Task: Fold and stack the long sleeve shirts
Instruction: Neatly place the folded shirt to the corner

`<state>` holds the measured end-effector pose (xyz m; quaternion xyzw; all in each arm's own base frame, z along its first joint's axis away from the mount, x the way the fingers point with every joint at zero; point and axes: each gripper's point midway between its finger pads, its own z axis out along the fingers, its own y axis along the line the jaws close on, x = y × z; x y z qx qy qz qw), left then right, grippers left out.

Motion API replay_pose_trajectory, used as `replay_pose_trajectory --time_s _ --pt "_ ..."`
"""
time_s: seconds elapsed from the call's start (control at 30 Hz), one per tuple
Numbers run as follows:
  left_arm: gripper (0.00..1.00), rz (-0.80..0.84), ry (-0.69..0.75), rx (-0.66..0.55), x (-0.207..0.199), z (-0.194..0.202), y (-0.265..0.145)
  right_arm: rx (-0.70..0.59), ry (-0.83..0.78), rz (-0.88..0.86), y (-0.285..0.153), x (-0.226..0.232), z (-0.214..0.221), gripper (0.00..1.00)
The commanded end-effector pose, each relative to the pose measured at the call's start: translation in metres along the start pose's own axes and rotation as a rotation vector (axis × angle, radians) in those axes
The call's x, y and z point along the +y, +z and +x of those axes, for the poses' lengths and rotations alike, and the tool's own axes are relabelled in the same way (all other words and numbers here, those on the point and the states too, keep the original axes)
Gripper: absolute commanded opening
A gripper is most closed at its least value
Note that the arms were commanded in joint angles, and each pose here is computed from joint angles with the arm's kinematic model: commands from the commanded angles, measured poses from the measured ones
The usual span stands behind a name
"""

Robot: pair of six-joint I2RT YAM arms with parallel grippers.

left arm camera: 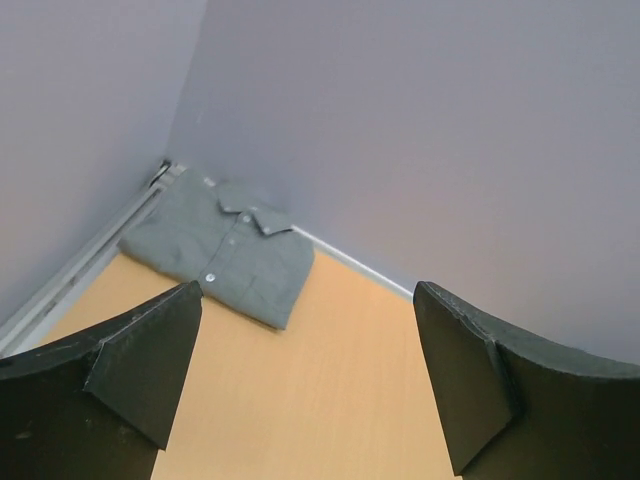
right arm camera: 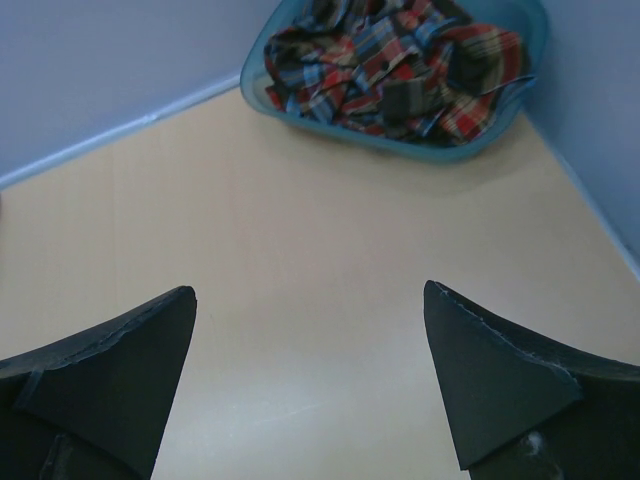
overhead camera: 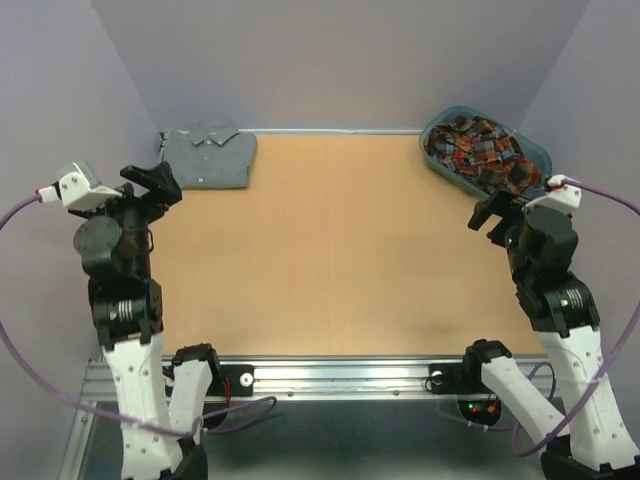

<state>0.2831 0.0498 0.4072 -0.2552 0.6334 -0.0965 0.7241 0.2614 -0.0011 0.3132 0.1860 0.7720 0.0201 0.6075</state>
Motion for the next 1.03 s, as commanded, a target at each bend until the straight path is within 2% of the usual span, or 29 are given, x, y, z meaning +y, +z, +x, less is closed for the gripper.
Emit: replay_pose_trajectory --time_s 0.0,0.03,0.1,0.3,0.5,0.8,1.0 --pt "0.99 0.035 0.168 0.042 -0.014 -0.004 -0.05 -0.168 0.022 0.113 -0.033 -0.031 -0.038 1.0" --pt "0.99 0.061 0.191 -0.014 -0.02 -0.022 -0.07 -0.206 0.038 0.104 -0.045 -0.036 -0.042 1.0" --pt "0.99 0.062 0.194 -0.053 -0.018 -0.035 -0.101 -0.239 0.042 0.095 -0.053 -0.041 -0.04 1.0" --pt "0.99 -0.068 0.179 -0.093 0.022 -0.034 -0.133 -0.351 0.047 0.096 -0.081 -0.064 -0.034 1.0" --pt "0.99 -0.121 0.156 -0.093 0.049 0.004 -0.129 -0.383 0.054 0.066 -0.089 -0.069 -0.022 1.0" --pt "0.99 -0.109 0.111 -0.158 0.054 0.0 -0.137 -0.392 0.06 0.032 -0.091 -0.067 -0.017 1.0" --pt "0.99 -0.094 0.099 -0.153 0.05 0.002 -0.133 -0.402 0.055 0.009 -0.094 -0.063 -0.021 1.0"
